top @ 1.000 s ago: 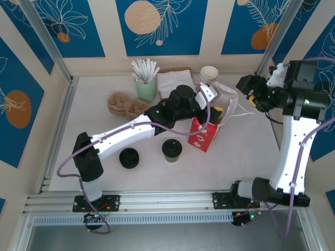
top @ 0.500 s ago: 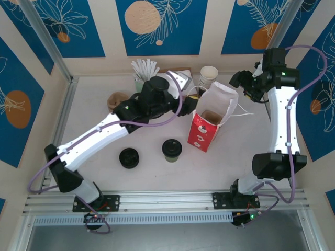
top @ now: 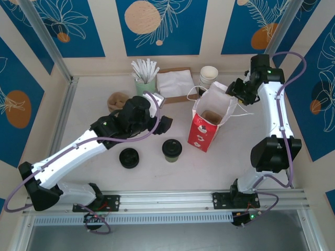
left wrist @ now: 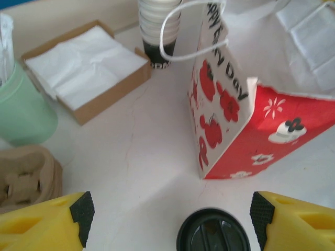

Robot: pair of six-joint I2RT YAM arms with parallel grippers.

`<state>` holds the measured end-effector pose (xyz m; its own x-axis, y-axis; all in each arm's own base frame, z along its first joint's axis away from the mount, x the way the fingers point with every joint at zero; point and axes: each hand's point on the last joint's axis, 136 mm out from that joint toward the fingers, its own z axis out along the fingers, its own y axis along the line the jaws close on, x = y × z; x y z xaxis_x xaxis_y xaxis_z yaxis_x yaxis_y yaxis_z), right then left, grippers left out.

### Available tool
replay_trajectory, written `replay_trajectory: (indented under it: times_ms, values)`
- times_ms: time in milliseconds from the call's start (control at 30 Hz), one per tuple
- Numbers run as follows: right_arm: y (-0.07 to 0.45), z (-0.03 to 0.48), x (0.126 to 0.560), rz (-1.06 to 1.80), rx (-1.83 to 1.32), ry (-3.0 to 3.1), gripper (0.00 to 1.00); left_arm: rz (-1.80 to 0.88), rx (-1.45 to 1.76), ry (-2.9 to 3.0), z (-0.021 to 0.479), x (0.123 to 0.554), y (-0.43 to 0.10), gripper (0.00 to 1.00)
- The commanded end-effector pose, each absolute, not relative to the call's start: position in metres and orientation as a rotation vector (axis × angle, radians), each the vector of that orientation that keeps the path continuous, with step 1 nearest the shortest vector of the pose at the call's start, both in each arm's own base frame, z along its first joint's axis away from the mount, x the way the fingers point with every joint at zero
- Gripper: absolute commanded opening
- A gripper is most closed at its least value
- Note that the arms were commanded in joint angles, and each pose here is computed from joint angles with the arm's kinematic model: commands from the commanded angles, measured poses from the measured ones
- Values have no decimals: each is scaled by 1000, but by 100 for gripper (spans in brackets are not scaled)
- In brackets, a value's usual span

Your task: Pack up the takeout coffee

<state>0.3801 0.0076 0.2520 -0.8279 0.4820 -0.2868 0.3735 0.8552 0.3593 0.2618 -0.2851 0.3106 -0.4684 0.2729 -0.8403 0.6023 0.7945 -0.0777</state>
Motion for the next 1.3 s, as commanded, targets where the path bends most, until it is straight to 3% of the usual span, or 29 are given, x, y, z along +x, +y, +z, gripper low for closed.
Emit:
replay_trajectory:
  times_ms: [0, 133, 233, 333, 700, 1267]
  values:
    - [13, 243, 382, 417, 600, 2680, 44, -439, 605, 2123, 300, 254, -267, 80]
    - [20, 240, 381, 426, 569, 2696, 27, -438, 611, 2182, 278, 245, -260, 82]
    - [29, 246, 382, 432, 517, 2689, 22, -488, 645, 2256, 255, 233, -263, 94]
    - [39, 258, 382, 437, 458, 2667, 17, -535, 664, 2314, 229, 224, -268, 99]
    - [59, 292, 373, 425, 334, 2603, 1, -520, 849, 2261, 187, 210, -300, 99]
    - [65, 303, 361, 404, 245, 2521, 0, -444, 926, 2217, 158, 203, -324, 99]
